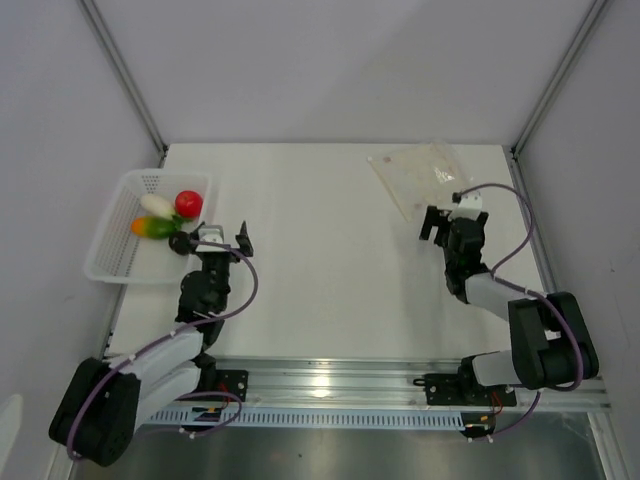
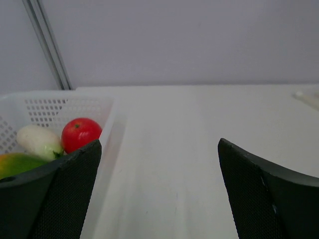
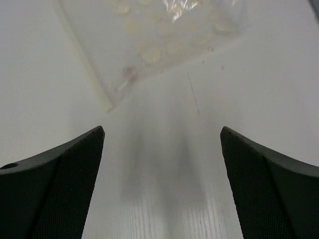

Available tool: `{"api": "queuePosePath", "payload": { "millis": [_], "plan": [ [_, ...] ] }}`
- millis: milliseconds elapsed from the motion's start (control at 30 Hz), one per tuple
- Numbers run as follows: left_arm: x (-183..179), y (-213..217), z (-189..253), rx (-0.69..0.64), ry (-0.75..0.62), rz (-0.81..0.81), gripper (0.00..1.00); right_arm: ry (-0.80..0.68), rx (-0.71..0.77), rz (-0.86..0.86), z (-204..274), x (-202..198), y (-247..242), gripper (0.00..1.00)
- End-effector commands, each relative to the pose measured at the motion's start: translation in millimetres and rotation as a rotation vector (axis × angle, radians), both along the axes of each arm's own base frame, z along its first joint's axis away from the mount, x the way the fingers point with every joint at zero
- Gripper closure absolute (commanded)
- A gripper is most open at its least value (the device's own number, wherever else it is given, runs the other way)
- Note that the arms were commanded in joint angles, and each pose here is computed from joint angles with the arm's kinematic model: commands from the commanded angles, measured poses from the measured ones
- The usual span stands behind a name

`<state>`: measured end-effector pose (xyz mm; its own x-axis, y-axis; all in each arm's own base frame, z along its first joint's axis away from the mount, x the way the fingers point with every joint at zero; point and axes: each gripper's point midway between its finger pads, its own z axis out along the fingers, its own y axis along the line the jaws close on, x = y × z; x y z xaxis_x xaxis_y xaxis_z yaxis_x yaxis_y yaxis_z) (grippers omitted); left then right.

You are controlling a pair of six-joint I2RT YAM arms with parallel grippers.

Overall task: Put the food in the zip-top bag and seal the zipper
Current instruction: Pick up the zipper food storage bag at the center of the board.

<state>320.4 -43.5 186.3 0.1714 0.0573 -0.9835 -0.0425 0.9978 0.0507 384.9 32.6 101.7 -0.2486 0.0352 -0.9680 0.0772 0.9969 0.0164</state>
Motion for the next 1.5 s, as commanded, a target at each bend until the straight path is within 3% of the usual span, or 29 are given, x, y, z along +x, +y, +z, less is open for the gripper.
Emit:
{"api": "queuePosePath", "payload": {
  "millis": [0, 100, 200, 367, 533, 633, 767, 833, 900, 967, 1033, 1067, 1133, 1267, 1467],
  "plan": [
    [-0.2, -2.7, 37.4, -0.085, -0.032, 0.010, 0.01, 0.057, 0.039, -0.173, 37.1, 18.7, -22.1, 0.01],
    [-5.7, -25.9, 53.7, -0.230, -0.043, -0.116, 0.00, 0.090, 0.188, -0.247, 50.1, 41.7, -27.8, 0.00],
    [-8.2, -53.3, 66.3, -0.284, -0.053, -0.243, 0.01, 0.137, 0.330, -0.172, 50.6, 68.2, -7.8, 0.01],
    [-5.2, -57.9, 65.5, -0.557, 0.050, -0.209, 0.00, 0.232, 0.510, -0.167, 21.0, 94.5, 16.4, 0.01],
    [-16.8, -61.4, 85.7, -0.581, 0.078, -0.246, 0.00, 0.267, 0.669, -0.072, 2.0, 102.6, 48.6, 0.01],
    [-26.3, -58.5, 91.8, -0.640, 0.120, -0.235, 0.00, 0.307, 0.674, -0.027, -12.6, 102.7, 65.4, 0.03],
    [-44.7, -62.4, 80.0, -0.657, 0.252, -0.250, 0.01, 0.304, 0.516, 0.014, -15.3, 101.2, 81.4, 0.05],
    [-56.9, -65.4, 74.1, -0.628, 0.331, -0.270, 0.00, 0.276, 0.369, 0.025, -5.8, 112.1, 82.2, 0.05],
    [-61.0, -65.2, 75.3, -0.648, 0.329, -0.278, 0.01, 0.351, 0.261, 0.055, -20.4, 110.5, 95.0, 0.04],
    [-63.9, -64.3, 84.5, -0.659, 0.309, -0.288, 0.01, 0.327, 0.127, 0.060, -4.1, 129.2, 99.9, 0.04],
    [-65.6, -62.0, 87.0, -0.667, 0.312, -0.277, 0.01, 0.416, -0.018, 0.069, -26.9, 130.2, 97.8, 0.04],
    [-66.9, -59.8, 91.3, -0.669, 0.316, -0.266, 0.01, 0.378, -0.062, 0.048, -8.3, 147.4, 100.3, 0.04],
    [-66.3, -61.3, 89.1, -0.656, 0.336, -0.265, 0.00, 0.453, -0.194, 0.030, -28.0, 151.6, 93.0, 0.04],
    [-65.4, -62.6, 83.6, -0.638, 0.373, -0.257, 0.01, 0.419, -0.367, -0.043, -7.6, 180.0, 85.0, 0.09],
    [-63.1, -72.0, 75.6, -0.623, 0.392, -0.299, 0.01, 0.418, -0.477, -0.034, -12.9, 191.6, 88.2, 0.19]
  ]
}}
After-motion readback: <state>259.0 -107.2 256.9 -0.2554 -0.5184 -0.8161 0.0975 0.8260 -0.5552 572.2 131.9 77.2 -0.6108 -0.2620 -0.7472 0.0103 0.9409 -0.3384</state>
